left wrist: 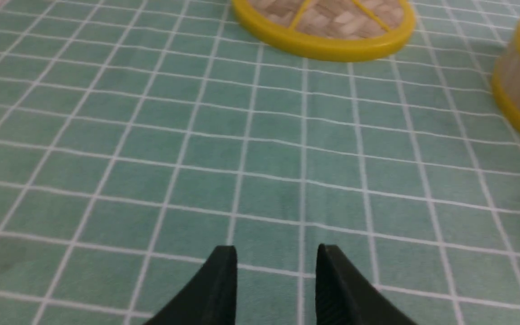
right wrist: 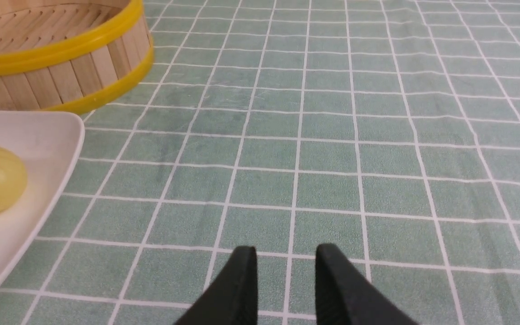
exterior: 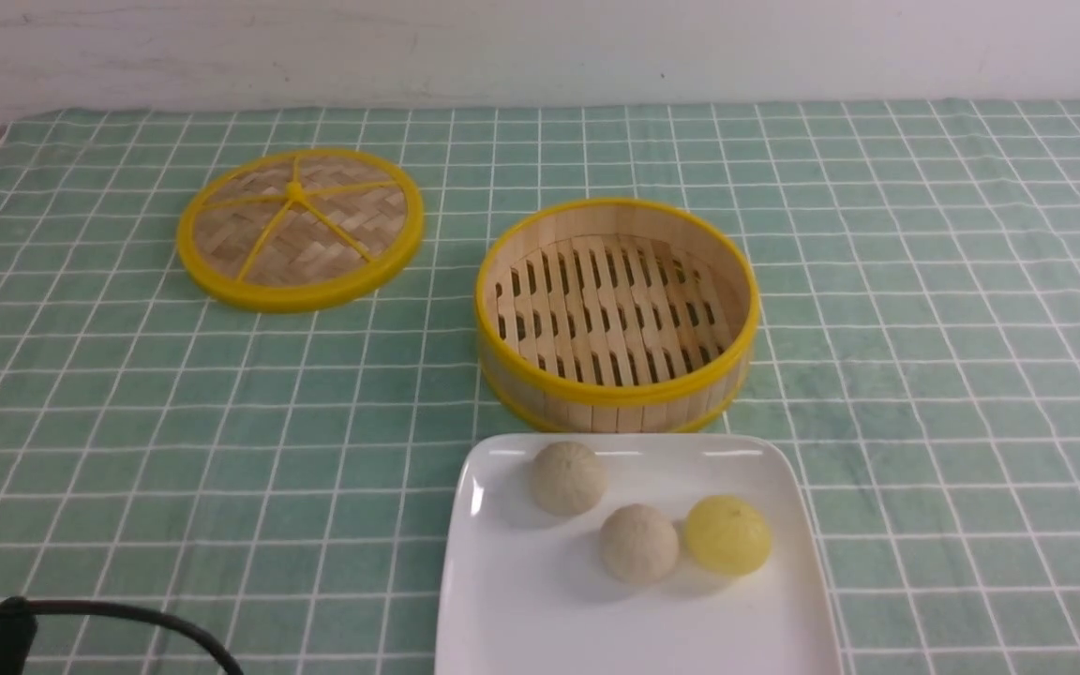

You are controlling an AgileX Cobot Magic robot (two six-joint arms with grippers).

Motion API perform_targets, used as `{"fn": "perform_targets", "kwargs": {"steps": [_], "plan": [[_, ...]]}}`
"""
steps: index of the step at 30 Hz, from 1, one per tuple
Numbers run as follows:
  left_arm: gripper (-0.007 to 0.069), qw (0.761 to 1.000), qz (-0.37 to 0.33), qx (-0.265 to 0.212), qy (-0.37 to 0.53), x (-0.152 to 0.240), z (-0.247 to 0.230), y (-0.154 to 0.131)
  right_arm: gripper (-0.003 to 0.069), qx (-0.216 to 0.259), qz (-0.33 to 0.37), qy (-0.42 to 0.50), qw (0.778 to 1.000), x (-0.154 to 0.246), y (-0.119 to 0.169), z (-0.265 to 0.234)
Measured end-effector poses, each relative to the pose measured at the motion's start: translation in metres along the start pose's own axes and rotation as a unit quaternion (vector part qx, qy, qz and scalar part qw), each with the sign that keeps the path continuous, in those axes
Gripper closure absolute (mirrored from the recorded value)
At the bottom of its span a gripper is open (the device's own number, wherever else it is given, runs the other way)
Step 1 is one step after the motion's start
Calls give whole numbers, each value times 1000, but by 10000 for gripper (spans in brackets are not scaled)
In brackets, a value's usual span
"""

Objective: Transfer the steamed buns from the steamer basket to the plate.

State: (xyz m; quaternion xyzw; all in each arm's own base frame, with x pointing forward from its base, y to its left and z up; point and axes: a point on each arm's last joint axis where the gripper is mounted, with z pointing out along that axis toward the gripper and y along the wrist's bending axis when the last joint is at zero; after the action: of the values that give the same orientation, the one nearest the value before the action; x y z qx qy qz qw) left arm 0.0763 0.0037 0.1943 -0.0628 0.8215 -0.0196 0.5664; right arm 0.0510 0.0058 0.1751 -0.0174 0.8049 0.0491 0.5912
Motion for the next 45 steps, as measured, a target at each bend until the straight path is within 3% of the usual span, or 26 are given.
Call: {"fn": "perform_targets", "kwargs": {"steps": [7, 12, 45], "plan": [[347, 998, -3, -70, -6, 5, -8, 12, 433, 0, 0, 0, 1000, 0, 0, 0], [347, 996, -3, -90, -18, 18, -11, 16, 426, 0, 0, 0, 1000, 0, 0, 0], [347, 994, -40, -94, -47, 28, -16, 18, 421, 0, -1, 0, 1000, 0, 0, 0]]}}
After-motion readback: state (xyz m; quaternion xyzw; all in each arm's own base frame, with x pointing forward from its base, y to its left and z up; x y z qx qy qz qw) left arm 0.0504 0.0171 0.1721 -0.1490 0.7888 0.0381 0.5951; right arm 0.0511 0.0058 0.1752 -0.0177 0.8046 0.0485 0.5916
